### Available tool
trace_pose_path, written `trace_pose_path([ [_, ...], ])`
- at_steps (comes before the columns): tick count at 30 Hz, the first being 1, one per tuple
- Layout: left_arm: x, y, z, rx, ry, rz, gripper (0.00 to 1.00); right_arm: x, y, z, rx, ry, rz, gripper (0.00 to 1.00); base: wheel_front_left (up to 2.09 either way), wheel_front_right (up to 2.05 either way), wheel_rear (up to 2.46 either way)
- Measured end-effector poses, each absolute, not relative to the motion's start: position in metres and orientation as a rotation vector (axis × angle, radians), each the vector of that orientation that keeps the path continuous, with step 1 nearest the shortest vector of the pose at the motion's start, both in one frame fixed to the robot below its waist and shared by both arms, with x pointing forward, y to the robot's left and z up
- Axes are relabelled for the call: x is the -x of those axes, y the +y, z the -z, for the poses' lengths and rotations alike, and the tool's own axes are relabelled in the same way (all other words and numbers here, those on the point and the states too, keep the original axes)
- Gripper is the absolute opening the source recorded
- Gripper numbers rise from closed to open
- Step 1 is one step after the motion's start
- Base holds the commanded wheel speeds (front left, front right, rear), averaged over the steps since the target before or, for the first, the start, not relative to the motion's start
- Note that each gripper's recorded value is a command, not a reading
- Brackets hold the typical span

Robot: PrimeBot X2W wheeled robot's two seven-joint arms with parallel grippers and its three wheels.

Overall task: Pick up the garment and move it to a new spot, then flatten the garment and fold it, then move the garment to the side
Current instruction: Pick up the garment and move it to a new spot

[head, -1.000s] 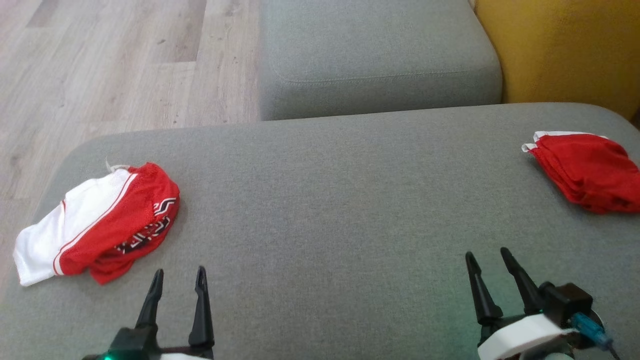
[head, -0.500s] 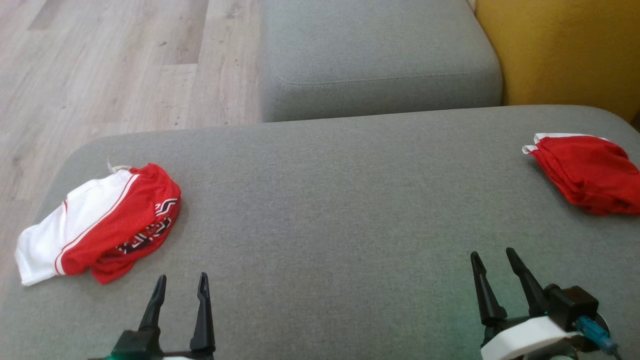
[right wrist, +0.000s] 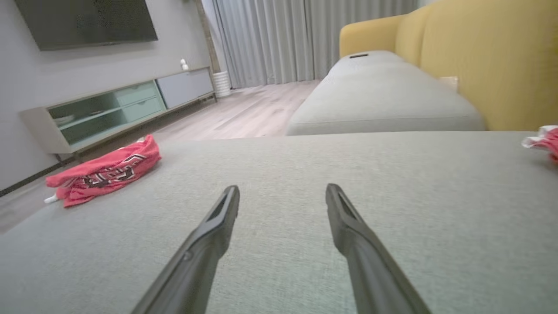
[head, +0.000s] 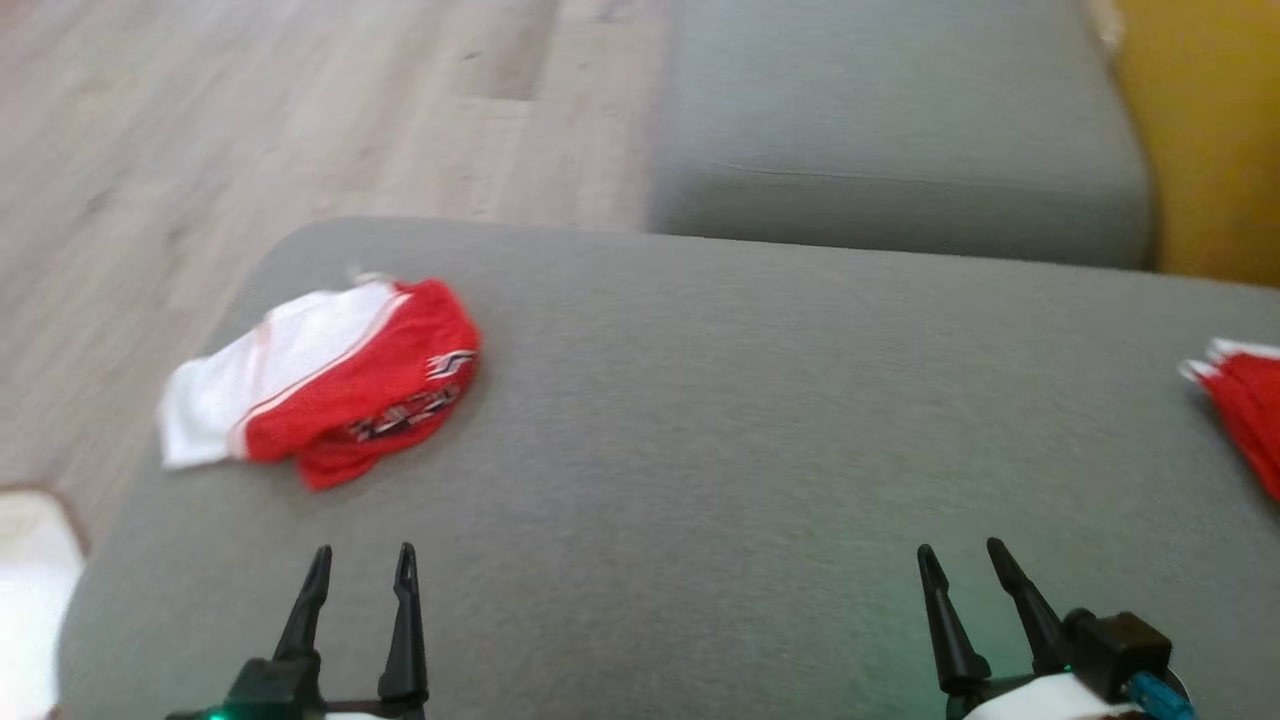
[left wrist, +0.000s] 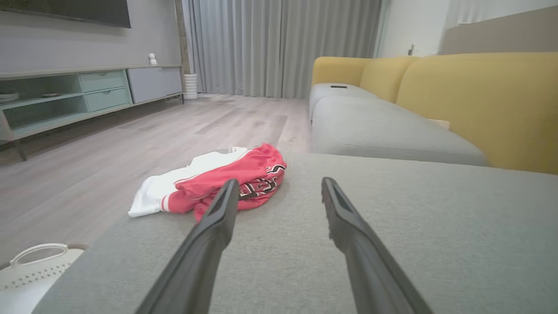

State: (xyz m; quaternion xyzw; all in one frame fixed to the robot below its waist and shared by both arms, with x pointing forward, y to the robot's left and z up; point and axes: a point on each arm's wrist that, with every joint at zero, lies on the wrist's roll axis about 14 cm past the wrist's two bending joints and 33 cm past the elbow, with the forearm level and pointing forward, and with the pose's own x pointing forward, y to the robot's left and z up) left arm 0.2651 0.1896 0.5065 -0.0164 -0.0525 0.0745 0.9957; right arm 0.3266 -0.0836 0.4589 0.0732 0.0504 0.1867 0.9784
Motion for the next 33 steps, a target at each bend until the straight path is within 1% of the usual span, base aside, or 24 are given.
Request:
trace_pose_path([
  [9, -0.223, 0.247, -0.501, 0.015, -0.097, -0.371, 1.0, -0.34, -0.028, -0.458, -0.141, 0.129, -0.539, 1.0, 0.0, 0.0, 0.0],
  [13, -0.206, 0.264, -0.498, 0.004, -0.088, -0.436, 1.0, -0.342, -0.01, -0.455, -0.125, 0.143, -0.598, 1.0, 0.0, 0.0, 0.0],
  [15, -0.202, 0.267, -0.497, -0.011, -0.078, -0.441, 1.0, -0.342, -0.004, -0.452, -0.125, 0.154, -0.614, 1.0, 0.0, 0.0, 0.0],
  [18, -0.212, 0.261, -0.51, -0.128, -0.091, -0.353, 1.0, -0.344, -0.005, -0.442, -0.121, 0.184, -0.614, 1.0, 0.0, 0.0, 0.0],
  [21, -0.243, 0.257, -0.552, -0.172, -0.212, -0.285, 1.0, -0.346, -0.01, -0.433, -0.112, 0.21, -0.609, 1.0, 0.0, 0.0, 0.0],
  [24, -0.285, 0.254, -0.59, -0.206, -0.308, -0.208, 1.0, -0.355, -0.022, -0.421, -0.075, 0.234, -0.605, 1.0, 0.0, 0.0, 0.0],
  [27, -0.341, 0.253, -0.601, -0.235, -0.246, -0.123, 1.0, -0.374, -0.039, -0.413, -0.03, 0.242, -0.594, 1.0, 0.0, 0.0, 0.0],
  [28, -0.38, 0.251, -0.617, -0.249, -0.243, -0.083, 1.0, -0.391, -0.047, -0.41, -0.015, 0.234, -0.585, 1.0, 0.0, 0.0, 0.0],
  [30, -0.419, 0.254, -0.625, -0.289, -0.189, -0.066, 1.0, -0.408, -0.054, -0.408, 0.0, 0.224, -0.579, 1.0, 0.0, 0.0, 0.0],
  [32, -0.455, 0.257, -0.624, -0.255, -0.121, -0.065, 1.0, -0.422, -0.062, -0.404, 0.014, 0.222, -0.571, 1.0, 0.0, 0.0, 0.0],
  [33, -0.473, 0.258, -0.613, -0.249, -0.052, -0.062, 1.0, -0.428, -0.066, -0.401, 0.02, 0.221, -0.566, 1.0, 0.0, 0.0, 0.0],
])
